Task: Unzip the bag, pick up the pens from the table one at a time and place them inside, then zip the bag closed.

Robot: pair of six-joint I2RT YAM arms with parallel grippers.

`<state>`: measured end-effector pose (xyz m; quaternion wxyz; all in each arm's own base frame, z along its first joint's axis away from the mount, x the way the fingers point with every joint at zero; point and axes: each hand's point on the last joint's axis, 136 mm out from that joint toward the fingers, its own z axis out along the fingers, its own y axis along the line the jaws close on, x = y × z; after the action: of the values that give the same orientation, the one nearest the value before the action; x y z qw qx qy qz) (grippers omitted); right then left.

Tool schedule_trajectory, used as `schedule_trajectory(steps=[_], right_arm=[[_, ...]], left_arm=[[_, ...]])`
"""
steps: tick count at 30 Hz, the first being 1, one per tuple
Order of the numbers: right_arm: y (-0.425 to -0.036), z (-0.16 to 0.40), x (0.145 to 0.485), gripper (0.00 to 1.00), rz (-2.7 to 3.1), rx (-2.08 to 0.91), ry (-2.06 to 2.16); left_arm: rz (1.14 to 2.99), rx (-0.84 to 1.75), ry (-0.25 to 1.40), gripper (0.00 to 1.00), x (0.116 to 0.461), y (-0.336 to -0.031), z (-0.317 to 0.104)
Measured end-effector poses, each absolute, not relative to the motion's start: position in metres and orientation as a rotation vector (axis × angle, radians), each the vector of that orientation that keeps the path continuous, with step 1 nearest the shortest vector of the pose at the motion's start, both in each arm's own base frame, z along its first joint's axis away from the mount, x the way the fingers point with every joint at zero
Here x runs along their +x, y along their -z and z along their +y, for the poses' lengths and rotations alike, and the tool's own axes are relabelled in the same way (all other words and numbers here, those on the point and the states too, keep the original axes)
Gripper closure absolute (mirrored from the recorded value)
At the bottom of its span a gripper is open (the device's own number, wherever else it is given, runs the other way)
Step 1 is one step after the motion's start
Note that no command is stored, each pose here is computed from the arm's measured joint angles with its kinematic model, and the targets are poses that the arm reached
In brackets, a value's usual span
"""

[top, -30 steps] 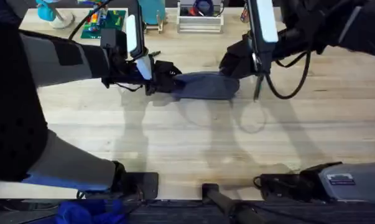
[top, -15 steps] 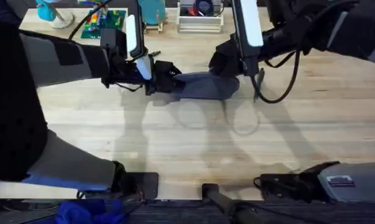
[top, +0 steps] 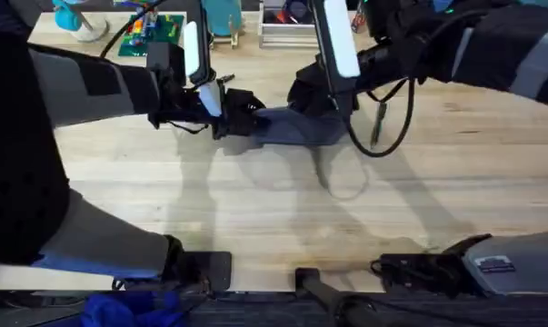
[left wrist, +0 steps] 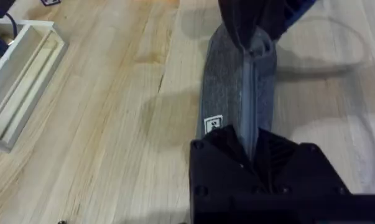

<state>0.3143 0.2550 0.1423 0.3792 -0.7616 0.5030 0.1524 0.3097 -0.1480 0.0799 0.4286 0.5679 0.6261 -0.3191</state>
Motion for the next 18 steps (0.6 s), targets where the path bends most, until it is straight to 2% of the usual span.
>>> schedule_trajectory(steps=[18], right_arm=[[-0.142, 0.281, 0.315, 0.971, 1.222, -1.939, -0.39]], left_arm=[[1.564, 1.415, 0.799, 0.959, 0.31, -0.08, -0.148]])
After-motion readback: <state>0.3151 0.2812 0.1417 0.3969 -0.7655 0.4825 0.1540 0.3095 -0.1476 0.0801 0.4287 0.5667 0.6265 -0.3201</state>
